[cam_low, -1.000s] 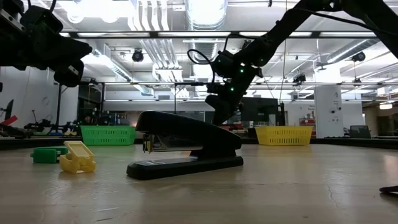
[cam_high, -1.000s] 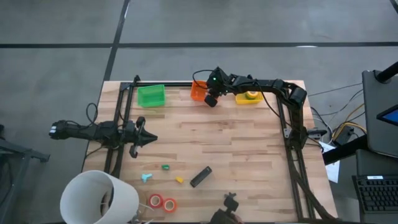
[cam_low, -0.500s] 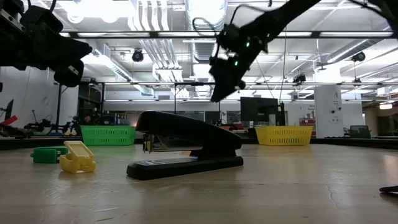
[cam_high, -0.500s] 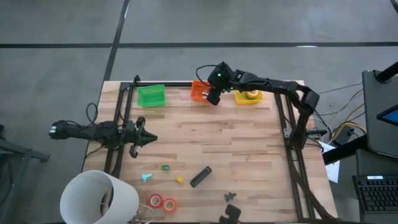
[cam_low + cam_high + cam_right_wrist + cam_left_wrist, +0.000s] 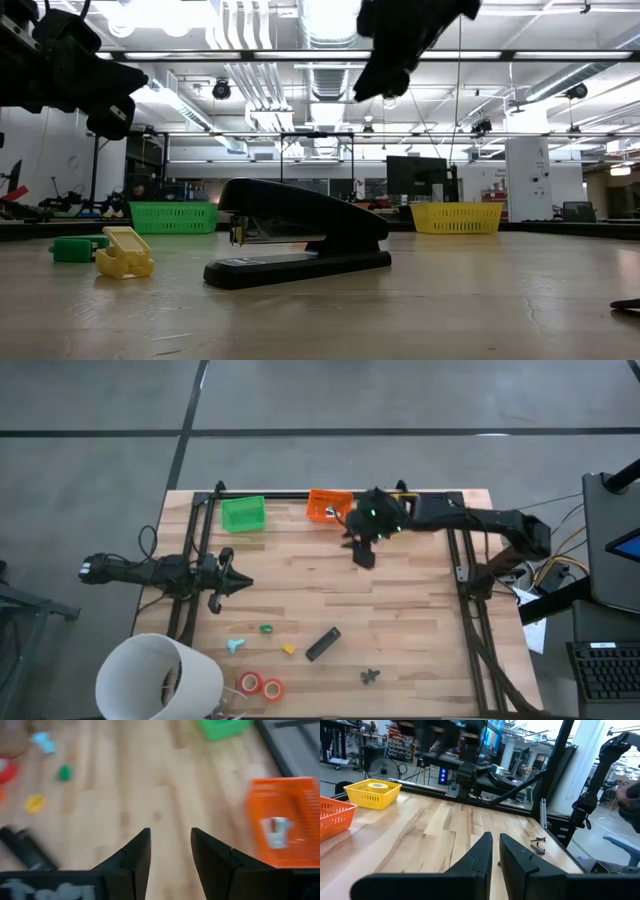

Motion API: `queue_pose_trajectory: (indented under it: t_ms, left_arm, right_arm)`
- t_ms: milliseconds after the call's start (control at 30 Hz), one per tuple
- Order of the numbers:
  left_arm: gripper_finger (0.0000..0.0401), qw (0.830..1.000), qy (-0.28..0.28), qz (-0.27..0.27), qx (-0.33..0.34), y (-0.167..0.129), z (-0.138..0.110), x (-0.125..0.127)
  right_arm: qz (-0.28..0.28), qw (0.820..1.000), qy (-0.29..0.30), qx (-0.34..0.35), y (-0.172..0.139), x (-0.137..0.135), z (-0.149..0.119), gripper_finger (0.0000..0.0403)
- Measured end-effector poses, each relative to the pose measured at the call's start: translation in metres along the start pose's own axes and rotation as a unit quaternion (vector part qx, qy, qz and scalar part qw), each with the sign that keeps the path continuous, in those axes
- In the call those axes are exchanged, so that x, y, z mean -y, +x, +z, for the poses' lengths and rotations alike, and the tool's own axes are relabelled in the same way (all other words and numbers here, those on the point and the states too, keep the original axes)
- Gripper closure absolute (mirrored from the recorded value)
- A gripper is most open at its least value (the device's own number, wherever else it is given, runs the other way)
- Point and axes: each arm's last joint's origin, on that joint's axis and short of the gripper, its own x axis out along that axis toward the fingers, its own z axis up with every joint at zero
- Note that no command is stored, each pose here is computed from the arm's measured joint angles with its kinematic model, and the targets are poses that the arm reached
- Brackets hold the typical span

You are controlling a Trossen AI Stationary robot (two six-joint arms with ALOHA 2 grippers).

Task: Pick and place Stapler, Stapler remover, tape
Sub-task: Put the gray staple remover into the orange bin

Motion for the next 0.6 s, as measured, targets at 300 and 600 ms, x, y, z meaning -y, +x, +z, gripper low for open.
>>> queue_pose_trajectory:
  t_ms: [300, 600]
  left_arm:
    - [0.0364, 1.000, 0.000, 0.000, 0.000, 0.000, 0.000, 0.000]
    - [0.0364, 1.000, 0.000, 0.000, -0.001, 0.000, 0.000, 0.000]
  right_arm:
    - [0.166, 0.984, -0.043, -0.048, 0.004, -0.077, -0.036, 0.0287]
    - [0.312, 0.947, -0.003, -0.079, 0.036, -0.126, -0.095, 0.0291]
